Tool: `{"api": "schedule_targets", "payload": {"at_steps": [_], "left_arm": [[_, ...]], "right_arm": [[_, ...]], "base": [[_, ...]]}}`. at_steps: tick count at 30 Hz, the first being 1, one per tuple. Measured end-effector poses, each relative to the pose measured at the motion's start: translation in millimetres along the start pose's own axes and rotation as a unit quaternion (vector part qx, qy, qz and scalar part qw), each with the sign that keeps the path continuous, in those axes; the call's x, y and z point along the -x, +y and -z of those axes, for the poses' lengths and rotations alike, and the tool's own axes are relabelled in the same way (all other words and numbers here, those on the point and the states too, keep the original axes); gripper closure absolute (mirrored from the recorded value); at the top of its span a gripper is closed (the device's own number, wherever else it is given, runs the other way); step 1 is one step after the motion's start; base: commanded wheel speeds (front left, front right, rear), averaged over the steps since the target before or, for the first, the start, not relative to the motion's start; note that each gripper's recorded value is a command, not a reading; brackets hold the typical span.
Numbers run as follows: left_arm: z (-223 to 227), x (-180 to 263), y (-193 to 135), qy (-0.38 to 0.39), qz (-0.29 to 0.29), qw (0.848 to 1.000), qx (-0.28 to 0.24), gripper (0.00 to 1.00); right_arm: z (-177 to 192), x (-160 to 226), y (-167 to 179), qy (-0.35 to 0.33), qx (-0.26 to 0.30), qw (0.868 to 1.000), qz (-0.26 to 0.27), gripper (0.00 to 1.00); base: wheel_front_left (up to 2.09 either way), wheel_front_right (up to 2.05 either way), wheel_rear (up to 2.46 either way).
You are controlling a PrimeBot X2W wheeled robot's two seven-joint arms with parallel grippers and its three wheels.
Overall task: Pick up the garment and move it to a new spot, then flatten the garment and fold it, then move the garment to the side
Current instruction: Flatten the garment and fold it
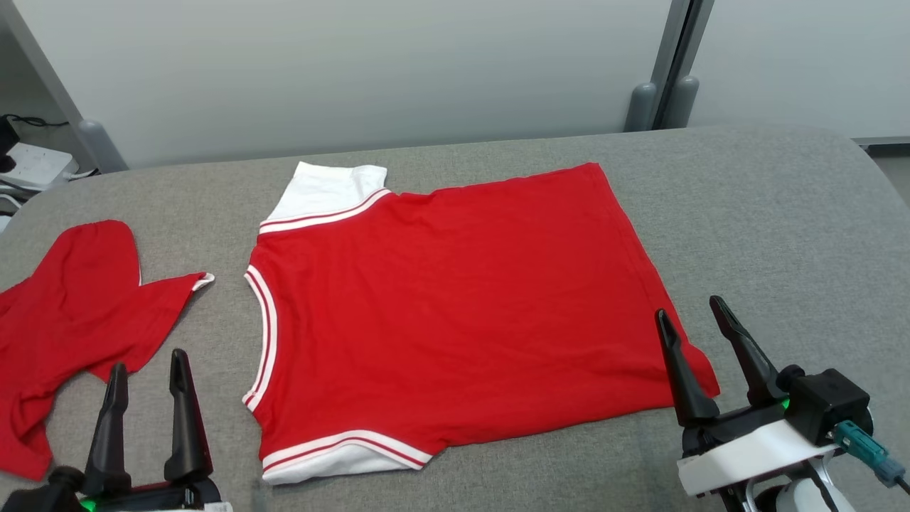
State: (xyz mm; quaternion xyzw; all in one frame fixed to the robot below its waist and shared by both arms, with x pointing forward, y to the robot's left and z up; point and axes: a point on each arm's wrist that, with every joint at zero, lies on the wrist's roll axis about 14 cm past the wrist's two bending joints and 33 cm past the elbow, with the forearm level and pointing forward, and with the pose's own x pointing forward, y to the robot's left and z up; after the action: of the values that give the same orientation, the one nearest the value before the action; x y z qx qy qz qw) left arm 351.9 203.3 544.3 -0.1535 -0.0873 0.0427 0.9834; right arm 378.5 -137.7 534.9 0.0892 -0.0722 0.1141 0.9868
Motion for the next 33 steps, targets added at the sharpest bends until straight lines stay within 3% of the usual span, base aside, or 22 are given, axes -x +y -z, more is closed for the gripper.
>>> {"api": "schedule_targets", "payload": {"at_steps": [12, 27, 33], "left_arm": [[18.8, 20.1, -10.7, 0.024, 0.023, 0.999, -0.021, 0.00], [29.3, 23.0, -14.7, 0.041, 0.025, 0.999, -0.014, 0.00], [72.3, 39.6, -18.7, 0.112, 0.038, 0.993, -0.015, 0.00]], "right_arm": [[7.6, 32.8, -3.6, 0.012, -0.018, 0.999, 0.025, 0.00], [13.0, 34.3, -2.7, 0.019, -0.027, 0.999, 0.027, 0.00], [17.0, 33.5, -1.9, 0.025, -0.028, 0.999, 0.026, 0.00]], "base": [[0.00, 0.00, 0.00], [0.00, 0.00, 0.00], [0.00, 0.00, 0.00]]}}
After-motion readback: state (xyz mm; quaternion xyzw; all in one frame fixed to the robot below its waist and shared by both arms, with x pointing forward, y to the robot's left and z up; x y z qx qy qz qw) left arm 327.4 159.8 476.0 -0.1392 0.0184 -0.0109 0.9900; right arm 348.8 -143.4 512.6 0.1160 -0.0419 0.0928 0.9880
